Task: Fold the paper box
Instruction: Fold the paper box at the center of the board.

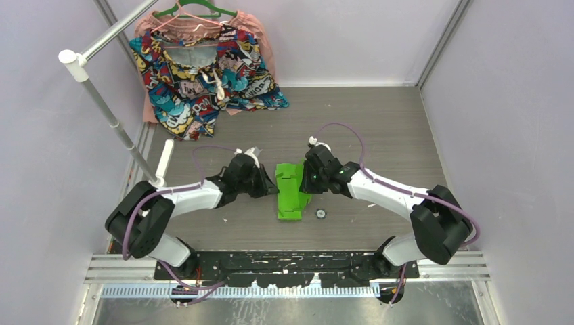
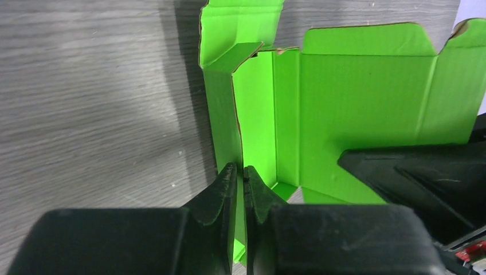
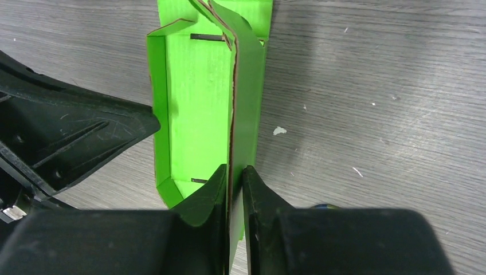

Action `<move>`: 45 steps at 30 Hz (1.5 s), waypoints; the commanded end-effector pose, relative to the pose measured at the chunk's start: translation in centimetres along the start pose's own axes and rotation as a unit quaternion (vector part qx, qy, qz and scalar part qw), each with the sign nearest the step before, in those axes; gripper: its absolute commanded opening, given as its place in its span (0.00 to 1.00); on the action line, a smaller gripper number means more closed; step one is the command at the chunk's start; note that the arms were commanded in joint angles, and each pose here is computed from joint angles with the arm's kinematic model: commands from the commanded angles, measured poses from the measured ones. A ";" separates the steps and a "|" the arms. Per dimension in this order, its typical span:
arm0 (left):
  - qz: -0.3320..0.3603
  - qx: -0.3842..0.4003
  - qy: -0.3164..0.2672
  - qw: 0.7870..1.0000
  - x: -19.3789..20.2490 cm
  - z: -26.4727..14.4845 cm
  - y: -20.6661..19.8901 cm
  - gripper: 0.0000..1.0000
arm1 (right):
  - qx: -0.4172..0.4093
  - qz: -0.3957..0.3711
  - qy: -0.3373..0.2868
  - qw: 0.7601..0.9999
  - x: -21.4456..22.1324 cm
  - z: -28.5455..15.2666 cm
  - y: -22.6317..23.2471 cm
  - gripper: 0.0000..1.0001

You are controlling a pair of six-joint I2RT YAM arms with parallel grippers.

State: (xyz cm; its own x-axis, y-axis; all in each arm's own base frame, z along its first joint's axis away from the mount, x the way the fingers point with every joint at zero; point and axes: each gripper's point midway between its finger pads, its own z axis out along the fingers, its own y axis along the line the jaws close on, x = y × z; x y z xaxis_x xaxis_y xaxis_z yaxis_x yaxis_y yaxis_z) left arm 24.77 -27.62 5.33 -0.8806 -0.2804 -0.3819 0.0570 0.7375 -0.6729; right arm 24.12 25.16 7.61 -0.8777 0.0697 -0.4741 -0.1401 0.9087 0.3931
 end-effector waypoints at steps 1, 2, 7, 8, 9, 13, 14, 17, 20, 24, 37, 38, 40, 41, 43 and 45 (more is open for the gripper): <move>0.022 0.016 0.001 1.000 -0.8 0.8 -2.7 0.09 | -0.039 0.007 -0.019 0.999 -1.5 -0.4 2.6 0.19; 0.025 0.013 0.003 1.000 -0.7 0.9 -2.8 0.09 | -0.039 0.008 -0.019 0.999 -1.4 -0.4 2.6 0.19; 0.037 -0.002 0.016 0.999 -0.1 1.7 -2.9 0.09 | -0.045 0.011 -0.018 0.999 -1.2 -0.2 2.8 0.18; 0.040 -0.006 0.018 0.999 0.0 1.8 -2.8 0.09 | -0.047 0.012 -0.016 0.999 -1.1 -0.1 2.8 0.18; 0.043 -0.008 0.019 0.999 0.0 1.8 -2.9 0.09 | -0.050 0.013 -0.017 0.999 -1.2 0.0 3.0 0.18; 0.048 -0.011 0.022 0.999 0.1 2.1 -3.2 0.09 | -0.069 0.022 -0.012 0.997 -1.0 0.3 3.7 0.16; 0.050 -0.012 0.021 0.998 0.1 2.2 -3.3 0.09 | -0.074 0.025 -0.012 0.997 -1.1 0.4 3.9 0.16; 0.056 -0.015 0.023 0.998 0.1 2.4 -3.6 0.08 | -0.082 0.028 -0.009 0.996 -0.9 0.6 4.3 0.16; 0.060 -0.017 0.025 0.998 0.0 2.7 -3.8 0.09 | -0.090 0.030 -0.008 0.995 -0.8 0.7 4.8 0.16; 0.066 -0.020 0.032 0.997 0.3 3.2 -4.1 0.08 | -0.095 0.032 -0.004 0.995 -0.6 0.9 5.1 0.16; 0.081 -0.037 0.049 0.995 1.1 4.0 -3.9 0.08 | -0.074 0.014 0.008 0.997 0.1 1.3 4.8 0.17; 0.082 -0.038 0.050 0.995 1.1 4.0 -3.9 0.08 | -0.072 0.014 0.009 0.997 0.1 1.4 4.8 0.17; 0.085 -0.039 0.055 0.994 1.1 4.1 -4.0 0.08 | -0.068 0.011 0.012 0.998 0.1 1.4 4.7 0.17; 0.087 -0.042 0.058 0.994 1.2 4.2 -3.9 0.07 | -0.068 0.010 0.014 0.998 0.2 1.5 4.7 0.17; 0.090 -0.043 0.064 0.993 1.3 4.4 -4.1 0.08 | -0.068 0.008 0.019 0.997 0.4 1.6 4.8 0.17; 0.095 -0.046 0.070 0.992 1.4 4.5 -4.1 0.08 | -0.067 0.008 0.021 0.997 0.5 1.8 4.8 0.17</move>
State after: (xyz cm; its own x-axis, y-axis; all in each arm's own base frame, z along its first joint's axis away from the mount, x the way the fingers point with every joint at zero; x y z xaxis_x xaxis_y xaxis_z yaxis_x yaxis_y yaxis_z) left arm 26.37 -29.73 3.63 -0.9034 -0.1110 -0.4142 0.0995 0.8853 -0.4542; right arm 25.09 26.50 7.53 -0.8730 0.0974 -0.4779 -0.1212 0.9058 0.4059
